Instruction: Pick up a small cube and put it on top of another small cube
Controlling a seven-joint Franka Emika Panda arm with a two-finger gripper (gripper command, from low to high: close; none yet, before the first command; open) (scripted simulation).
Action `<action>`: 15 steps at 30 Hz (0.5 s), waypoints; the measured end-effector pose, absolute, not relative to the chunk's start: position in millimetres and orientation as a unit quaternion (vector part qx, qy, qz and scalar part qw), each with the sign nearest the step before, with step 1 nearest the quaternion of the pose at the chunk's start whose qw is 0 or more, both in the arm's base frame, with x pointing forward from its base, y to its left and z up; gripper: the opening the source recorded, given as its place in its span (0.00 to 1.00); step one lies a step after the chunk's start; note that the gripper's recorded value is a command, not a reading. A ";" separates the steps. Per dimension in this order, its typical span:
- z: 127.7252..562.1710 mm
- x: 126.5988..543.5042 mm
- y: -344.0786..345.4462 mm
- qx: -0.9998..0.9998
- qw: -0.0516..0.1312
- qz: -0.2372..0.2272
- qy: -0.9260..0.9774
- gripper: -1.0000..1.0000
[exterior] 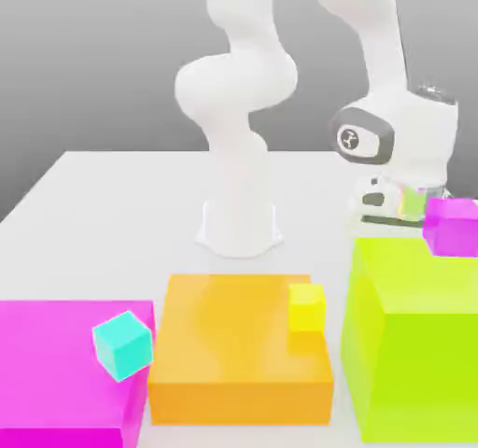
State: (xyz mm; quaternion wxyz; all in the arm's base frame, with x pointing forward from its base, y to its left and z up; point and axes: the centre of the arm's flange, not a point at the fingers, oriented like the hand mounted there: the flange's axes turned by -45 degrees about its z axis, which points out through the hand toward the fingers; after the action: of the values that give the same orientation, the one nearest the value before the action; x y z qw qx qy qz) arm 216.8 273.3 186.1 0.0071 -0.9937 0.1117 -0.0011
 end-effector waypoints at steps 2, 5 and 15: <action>183.0 216.7 276.8 -0.994 0.009 -0.002 0.111 0.50; 176.9 217.8 279.7 -0.994 0.012 -0.002 0.112 0.50; 145.4 216.5 276.7 -0.994 0.010 -0.001 0.112 0.50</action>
State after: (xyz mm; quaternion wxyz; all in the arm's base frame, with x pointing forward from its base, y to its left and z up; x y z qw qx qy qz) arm 216.5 276.7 145.4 0.0099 -0.9936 0.1123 -0.0012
